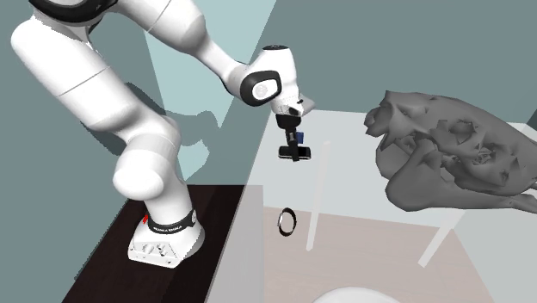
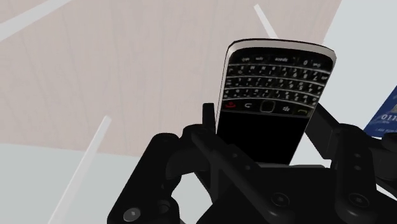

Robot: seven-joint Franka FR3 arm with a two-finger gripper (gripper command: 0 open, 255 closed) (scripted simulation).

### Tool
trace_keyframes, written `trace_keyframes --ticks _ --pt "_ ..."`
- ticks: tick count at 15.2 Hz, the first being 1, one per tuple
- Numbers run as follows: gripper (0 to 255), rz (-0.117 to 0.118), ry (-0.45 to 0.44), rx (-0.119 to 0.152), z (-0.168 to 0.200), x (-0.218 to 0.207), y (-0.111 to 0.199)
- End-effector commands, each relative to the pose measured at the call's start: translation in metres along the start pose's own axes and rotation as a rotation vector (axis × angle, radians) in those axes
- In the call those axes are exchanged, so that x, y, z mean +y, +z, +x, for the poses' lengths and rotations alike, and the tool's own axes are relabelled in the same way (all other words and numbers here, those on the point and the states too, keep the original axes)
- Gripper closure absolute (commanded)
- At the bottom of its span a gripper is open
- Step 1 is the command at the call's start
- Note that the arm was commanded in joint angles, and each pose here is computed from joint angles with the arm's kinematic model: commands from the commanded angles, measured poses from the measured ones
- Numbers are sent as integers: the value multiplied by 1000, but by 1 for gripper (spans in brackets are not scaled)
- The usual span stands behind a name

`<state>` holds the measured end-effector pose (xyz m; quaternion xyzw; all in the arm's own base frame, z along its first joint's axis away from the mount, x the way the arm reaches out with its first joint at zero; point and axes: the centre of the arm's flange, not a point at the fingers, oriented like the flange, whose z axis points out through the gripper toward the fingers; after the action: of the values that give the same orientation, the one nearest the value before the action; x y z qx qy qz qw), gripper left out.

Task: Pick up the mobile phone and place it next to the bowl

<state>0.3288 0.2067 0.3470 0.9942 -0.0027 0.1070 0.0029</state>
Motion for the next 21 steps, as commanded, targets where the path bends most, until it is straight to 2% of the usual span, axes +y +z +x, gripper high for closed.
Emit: trace_keyframes --ticks 1,21 --pt "255 0 0 -1 2 0 -12" --pt "255 0 0 -1 24 0 -115"
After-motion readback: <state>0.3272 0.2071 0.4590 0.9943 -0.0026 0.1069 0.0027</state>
